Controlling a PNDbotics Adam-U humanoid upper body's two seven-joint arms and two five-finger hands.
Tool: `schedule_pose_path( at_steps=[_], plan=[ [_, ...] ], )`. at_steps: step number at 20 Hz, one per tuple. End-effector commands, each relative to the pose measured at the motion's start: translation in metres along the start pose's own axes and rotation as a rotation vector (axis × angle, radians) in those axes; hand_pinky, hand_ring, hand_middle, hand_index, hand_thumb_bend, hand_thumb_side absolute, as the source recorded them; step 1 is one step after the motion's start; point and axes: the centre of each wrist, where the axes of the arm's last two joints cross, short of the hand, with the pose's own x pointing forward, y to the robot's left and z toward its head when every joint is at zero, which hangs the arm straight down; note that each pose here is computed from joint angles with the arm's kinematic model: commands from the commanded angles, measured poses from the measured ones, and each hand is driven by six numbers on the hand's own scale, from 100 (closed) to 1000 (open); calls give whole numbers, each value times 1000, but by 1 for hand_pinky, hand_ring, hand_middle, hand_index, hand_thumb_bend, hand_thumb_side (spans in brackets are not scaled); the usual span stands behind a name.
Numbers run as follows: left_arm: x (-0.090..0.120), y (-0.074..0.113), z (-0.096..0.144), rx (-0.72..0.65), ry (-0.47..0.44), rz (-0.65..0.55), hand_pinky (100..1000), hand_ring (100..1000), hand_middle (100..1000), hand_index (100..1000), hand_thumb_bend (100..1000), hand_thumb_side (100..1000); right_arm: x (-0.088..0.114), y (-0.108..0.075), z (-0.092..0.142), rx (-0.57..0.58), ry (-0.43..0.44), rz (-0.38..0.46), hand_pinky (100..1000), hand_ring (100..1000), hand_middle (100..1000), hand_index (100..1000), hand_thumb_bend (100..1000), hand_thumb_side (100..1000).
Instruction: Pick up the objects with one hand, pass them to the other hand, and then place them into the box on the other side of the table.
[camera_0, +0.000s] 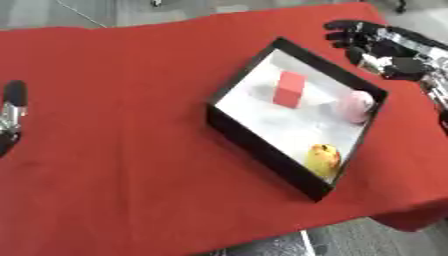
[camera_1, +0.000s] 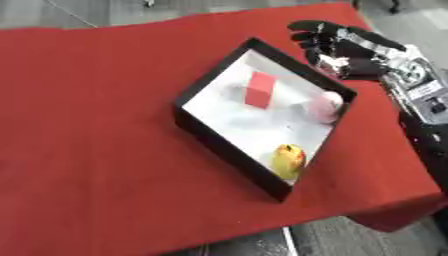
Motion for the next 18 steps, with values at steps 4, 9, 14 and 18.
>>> schedule_pose_path(
  at_steps=[4,9,14,18],
  plan=[
    [-8,36,-8,-48,61,61,925,795,646,828,334,844,19,0,4,-37,-143,-117,1000,995,1000,1000,100,510],
    [-14,53,-3,-51,167,178,950,804,649,829,264,772,13,11,14,-40,-178,-189,1000,1000,1000,1000,100,587],
    [-24,72,9,-3,265,268,959,804,646,824,261,785,5,21,24,-39,-221,-295,1000,1000,1000,1000,100,559],
    [-34,82,24,28,327,320,973,816,664,835,251,818,3,28,30,-103,-248,-264,1000,1000,1000,1000,100,532]
  ],
)
